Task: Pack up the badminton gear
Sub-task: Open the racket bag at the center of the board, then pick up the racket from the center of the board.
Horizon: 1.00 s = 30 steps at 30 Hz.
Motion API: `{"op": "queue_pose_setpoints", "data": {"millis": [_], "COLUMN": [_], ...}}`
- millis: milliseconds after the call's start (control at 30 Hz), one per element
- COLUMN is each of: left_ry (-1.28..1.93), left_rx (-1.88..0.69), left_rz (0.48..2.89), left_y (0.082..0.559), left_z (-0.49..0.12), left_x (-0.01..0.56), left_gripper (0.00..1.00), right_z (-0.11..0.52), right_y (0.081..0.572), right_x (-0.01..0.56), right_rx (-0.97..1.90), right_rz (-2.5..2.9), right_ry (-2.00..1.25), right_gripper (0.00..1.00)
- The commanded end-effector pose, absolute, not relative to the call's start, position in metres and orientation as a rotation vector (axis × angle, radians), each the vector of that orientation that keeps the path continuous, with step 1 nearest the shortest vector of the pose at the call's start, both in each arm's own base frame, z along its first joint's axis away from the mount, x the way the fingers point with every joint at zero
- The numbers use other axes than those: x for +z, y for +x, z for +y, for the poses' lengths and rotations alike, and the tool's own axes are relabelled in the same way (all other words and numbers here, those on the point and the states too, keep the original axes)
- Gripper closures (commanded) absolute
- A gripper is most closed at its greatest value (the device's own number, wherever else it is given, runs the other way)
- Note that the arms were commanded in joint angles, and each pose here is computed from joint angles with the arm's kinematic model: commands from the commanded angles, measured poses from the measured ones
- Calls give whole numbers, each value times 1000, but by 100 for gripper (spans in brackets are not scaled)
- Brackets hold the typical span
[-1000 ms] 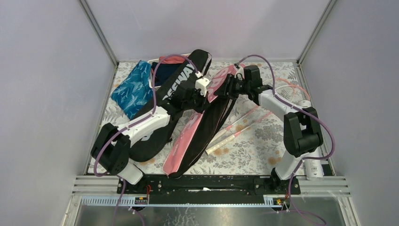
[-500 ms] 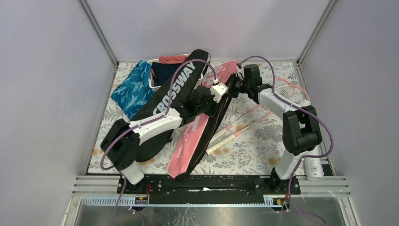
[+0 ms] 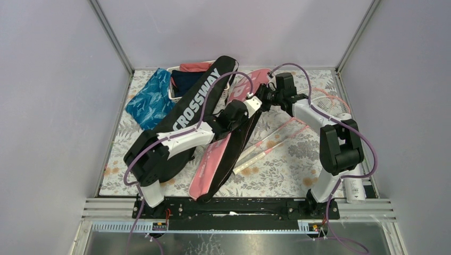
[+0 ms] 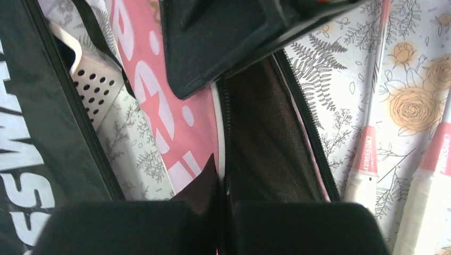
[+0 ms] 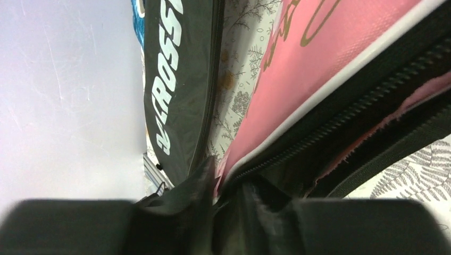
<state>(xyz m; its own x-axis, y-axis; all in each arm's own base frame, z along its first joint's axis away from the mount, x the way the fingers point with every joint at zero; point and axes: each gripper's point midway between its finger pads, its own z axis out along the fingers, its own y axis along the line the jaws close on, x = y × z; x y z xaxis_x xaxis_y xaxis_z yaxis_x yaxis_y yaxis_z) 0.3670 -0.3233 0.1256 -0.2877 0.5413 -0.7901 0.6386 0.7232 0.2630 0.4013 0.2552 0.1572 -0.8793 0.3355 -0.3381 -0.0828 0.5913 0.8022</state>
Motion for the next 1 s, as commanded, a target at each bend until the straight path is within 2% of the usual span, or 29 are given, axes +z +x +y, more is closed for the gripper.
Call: {"op": "queue_pose_setpoints", "data": {"millis": [0,133,267,400,533,833,967], "left_ry": [841,741,654,634,632,626,630], "left_rx": [-127,-194,-274,-301,-332,-351,-354], "left_rz": [1934,1974,2033,2020,1991,1959,1961], "left_y": [375,384,398,403,398,393,392], "left_z": [-324,-313,-299,-291,-289,-287,-287], "left_x": [153,174,190,206,213,219,216], "left_gripper": [100,100,100,100,100,100,100], "right_z": [249,228,192,141,98,37,20], "right_y": [403,391,379,375,363,347,345], "right_x": [189,203,218,214,180,105,85], "right_rx": [1155,995,778,490,291,157,165], "right_rz": [2308,2287,2228,2219,2257,2348,2371], "right_ry": [-9,-209,-287,-217,-63,321,439], "right_gripper": [60,34,23,20,20,21,25]}}
